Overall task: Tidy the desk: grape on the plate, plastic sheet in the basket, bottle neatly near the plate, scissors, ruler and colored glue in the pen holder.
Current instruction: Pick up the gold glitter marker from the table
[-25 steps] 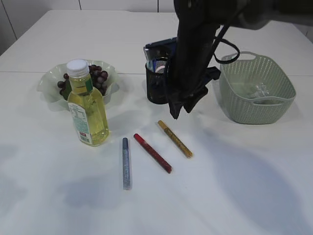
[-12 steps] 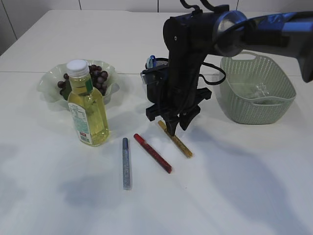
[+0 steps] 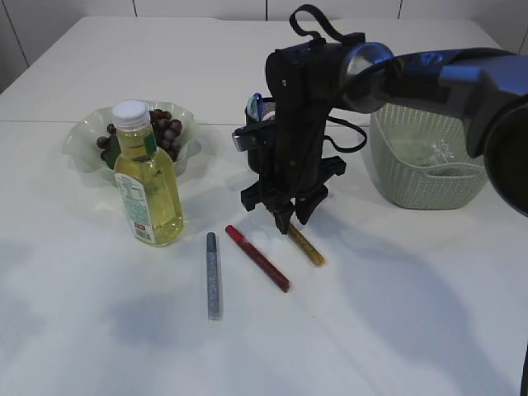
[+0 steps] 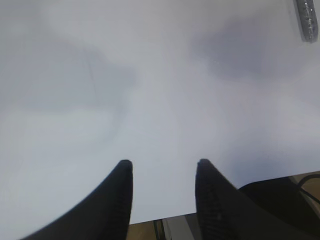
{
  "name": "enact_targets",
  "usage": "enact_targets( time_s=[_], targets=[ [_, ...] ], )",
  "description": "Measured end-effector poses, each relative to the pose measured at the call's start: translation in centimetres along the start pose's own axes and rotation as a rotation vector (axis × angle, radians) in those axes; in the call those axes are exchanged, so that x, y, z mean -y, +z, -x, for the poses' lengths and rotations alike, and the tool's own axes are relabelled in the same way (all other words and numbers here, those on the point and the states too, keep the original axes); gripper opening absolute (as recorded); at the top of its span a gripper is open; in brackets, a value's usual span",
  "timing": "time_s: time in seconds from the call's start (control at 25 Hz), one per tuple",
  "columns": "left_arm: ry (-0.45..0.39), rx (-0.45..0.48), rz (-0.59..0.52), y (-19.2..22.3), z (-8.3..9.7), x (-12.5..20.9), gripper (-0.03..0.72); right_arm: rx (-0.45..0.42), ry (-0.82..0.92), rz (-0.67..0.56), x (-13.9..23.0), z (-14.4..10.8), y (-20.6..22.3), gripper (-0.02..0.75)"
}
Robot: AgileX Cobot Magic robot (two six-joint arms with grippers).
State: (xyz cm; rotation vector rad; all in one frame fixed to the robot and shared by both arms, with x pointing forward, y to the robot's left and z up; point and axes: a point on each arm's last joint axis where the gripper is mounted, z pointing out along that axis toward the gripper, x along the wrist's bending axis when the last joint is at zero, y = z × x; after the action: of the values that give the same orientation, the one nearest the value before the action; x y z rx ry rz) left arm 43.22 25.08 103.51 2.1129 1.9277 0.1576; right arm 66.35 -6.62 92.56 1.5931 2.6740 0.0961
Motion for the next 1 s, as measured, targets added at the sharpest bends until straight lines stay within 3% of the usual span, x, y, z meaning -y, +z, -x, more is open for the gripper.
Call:
enact_targets(
  time_s=[0.76,1.0],
  targets=[
    [0.002,0.0,0.002,0.0,0.0,0.0,0.308,0.008,0.013,-0.045,0.0,0.1,2.5,0.298],
    [0.002,0.0,0.002,0.0,0.0,0.0,0.308,0.008,0.013,-0.045,0.0,0.1,2.5,0.197]
  ],
)
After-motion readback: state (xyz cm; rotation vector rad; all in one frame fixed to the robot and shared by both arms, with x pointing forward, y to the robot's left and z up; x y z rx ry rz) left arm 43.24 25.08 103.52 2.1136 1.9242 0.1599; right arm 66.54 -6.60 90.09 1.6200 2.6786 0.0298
